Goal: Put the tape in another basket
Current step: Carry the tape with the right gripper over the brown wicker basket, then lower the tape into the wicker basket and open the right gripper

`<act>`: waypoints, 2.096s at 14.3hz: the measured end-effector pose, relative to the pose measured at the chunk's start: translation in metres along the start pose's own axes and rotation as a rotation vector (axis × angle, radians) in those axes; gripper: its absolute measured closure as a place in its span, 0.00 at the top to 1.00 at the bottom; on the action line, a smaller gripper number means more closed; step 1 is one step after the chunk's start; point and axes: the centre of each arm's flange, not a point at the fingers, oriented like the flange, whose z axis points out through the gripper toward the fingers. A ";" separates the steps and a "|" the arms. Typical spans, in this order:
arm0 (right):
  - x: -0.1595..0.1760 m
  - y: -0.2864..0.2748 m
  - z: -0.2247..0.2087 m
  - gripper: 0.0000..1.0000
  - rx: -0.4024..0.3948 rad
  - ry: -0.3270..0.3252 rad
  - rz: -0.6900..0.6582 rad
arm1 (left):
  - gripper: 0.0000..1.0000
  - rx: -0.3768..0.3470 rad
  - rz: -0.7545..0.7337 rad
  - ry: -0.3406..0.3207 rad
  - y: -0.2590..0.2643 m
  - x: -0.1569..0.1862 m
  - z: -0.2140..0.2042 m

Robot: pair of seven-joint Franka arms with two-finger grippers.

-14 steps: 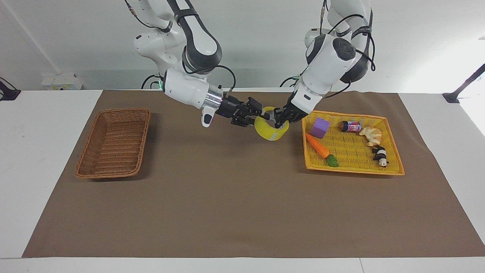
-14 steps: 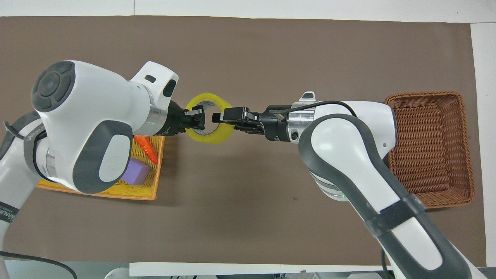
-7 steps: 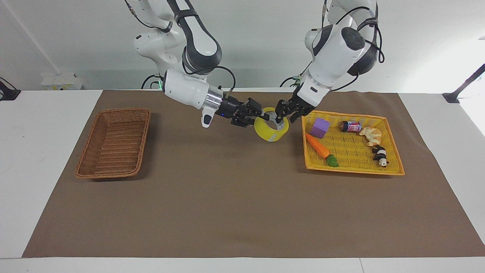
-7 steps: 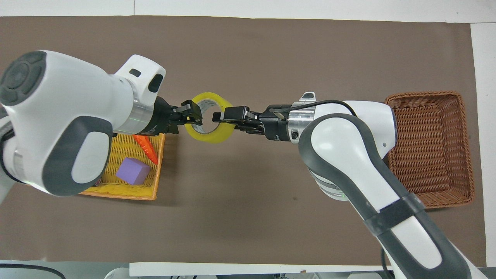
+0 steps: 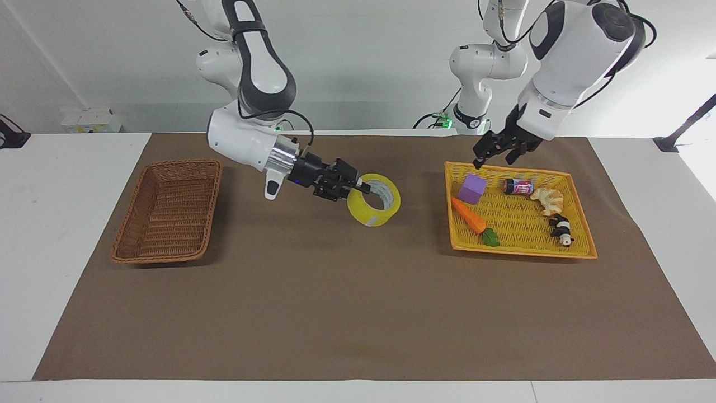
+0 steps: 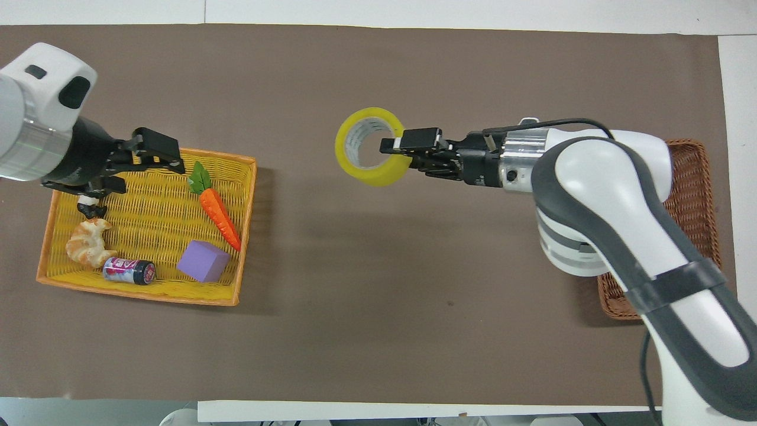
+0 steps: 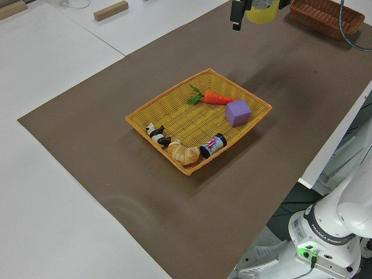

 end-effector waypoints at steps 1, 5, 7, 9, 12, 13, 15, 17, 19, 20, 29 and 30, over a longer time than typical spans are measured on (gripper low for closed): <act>0.013 0.016 -0.027 0.54 -0.019 -0.015 -0.007 | 0.99 0.035 -0.004 0.013 -0.021 0.008 -0.002; 0.042 0.101 -0.170 0.54 -0.066 -0.080 -0.041 | 0.99 0.137 0.022 0.041 -0.079 0.025 -0.009; 0.038 0.144 -0.243 0.54 -0.070 -0.075 -0.014 | 0.99 0.163 0.058 0.042 -0.098 0.030 -0.012; 0.025 0.185 -0.304 0.54 -0.043 -0.065 0.009 | 1.00 0.167 0.067 0.041 -0.114 0.033 -0.014; 0.012 0.242 -0.363 0.54 -0.113 -0.124 -0.049 | 1.00 0.167 0.064 0.043 -0.123 0.035 -0.015; 0.012 0.255 -0.369 0.54 -0.133 -0.142 -0.067 | 1.00 0.166 0.065 0.046 -0.123 0.035 -0.016; 0.012 0.279 -0.372 0.54 -0.161 -0.181 -0.081 | 1.00 0.166 0.063 0.052 -0.124 0.036 -0.016; 0.010 0.297 -0.371 0.54 -0.168 -0.209 -0.102 | 1.00 0.166 0.055 0.055 -0.129 0.037 -0.020; 0.011 0.303 -0.366 0.54 -0.163 -0.222 -0.106 | 1.00 0.168 0.053 0.037 -0.132 0.034 -0.022; 0.011 0.305 -0.364 0.54 -0.163 -0.223 -0.114 | 1.00 0.169 0.057 0.036 -0.130 0.034 -0.024; 0.000 0.334 -0.344 0.54 -0.211 -0.239 -0.155 | 1.00 0.154 0.088 0.044 -0.112 0.032 -0.040; -0.001 0.337 -0.342 0.54 -0.213 -0.239 -0.155 | 1.00 0.152 0.102 0.041 -0.107 0.032 -0.039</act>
